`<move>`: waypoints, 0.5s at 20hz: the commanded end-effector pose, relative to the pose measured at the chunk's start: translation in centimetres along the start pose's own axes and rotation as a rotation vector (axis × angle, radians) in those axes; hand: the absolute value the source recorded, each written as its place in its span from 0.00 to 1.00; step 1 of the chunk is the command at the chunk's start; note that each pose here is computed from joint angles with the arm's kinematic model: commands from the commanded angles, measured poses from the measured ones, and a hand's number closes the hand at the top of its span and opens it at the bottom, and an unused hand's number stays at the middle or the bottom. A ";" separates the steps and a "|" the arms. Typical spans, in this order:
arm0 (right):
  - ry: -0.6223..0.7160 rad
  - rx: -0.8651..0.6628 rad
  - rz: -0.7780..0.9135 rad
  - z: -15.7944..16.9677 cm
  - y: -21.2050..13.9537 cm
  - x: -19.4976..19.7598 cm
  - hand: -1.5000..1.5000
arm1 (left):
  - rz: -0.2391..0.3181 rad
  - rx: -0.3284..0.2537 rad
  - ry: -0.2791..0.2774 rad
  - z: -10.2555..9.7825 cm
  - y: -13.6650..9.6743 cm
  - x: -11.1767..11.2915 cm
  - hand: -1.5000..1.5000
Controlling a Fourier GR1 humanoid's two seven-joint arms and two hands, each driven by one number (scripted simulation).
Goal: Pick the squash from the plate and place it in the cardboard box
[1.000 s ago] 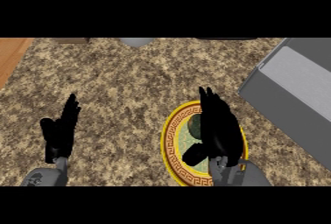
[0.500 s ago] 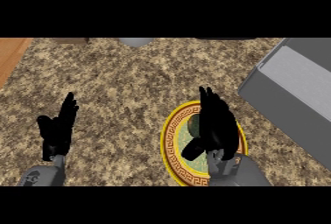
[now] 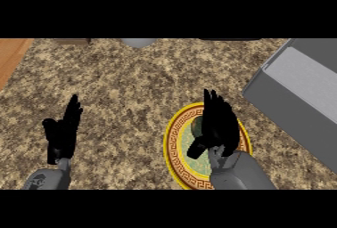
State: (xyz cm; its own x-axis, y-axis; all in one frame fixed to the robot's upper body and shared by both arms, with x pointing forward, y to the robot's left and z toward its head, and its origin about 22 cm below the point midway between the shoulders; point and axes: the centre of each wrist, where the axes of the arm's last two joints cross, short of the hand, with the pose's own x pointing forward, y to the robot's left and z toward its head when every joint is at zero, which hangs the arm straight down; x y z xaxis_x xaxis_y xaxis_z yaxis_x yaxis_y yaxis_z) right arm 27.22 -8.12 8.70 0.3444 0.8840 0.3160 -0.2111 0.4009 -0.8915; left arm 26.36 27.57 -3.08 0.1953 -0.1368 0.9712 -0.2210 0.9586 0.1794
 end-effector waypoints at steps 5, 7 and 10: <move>0.113 0.036 0.057 -1.9 0.2 -1.6 0.00 | -0.008 -0.014 -0.013 0.4 0.2 0.0 0.50; 0.108 0.019 0.038 -1.9 3.4 -0.2 0.00 | 0.013 -0.001 -0.007 -0.4 -1.3 0.2 0.50; 0.127 0.053 0.051 -3.1 2.0 -0.9 0.00 | 0.006 0.003 -0.001 0.5 2.1 -1.3 0.50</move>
State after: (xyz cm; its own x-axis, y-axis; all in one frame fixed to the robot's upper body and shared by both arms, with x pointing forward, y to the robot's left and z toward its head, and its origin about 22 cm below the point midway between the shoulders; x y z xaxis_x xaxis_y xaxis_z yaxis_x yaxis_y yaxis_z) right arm 28.68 -8.67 6.20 0.3822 0.8857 0.2634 -0.2520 0.3742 -0.8925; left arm 26.15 28.01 -3.17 0.1894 -0.1342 0.9727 -0.2211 0.9594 0.1754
